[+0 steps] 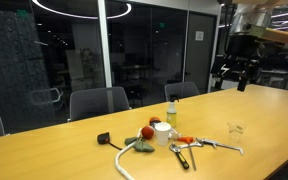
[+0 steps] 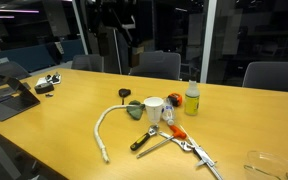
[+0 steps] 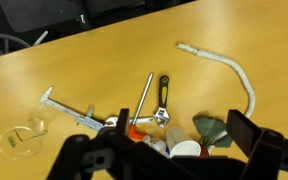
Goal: Put the clear cup upright
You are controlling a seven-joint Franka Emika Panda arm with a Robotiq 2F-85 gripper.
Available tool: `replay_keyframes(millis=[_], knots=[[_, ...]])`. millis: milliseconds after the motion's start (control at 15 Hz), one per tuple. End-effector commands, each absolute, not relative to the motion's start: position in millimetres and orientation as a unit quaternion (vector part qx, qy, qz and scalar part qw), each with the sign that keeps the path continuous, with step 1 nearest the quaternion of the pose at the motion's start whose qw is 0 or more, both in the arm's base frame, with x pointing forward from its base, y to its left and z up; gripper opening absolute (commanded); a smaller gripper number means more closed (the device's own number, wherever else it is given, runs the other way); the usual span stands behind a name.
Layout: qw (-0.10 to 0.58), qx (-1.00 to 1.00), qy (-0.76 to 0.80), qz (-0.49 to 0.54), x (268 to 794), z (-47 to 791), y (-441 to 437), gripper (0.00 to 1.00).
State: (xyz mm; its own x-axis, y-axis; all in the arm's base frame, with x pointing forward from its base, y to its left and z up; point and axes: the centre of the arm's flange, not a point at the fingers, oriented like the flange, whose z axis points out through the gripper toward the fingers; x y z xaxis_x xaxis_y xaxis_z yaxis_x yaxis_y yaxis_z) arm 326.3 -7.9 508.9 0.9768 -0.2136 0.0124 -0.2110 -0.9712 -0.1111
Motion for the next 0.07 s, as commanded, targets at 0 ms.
replay_keyframes(millis=[0], knots=[[0.055, -0.993, 0.107, -0.012, 326.2, 508.9, -7.9, 1.0]])
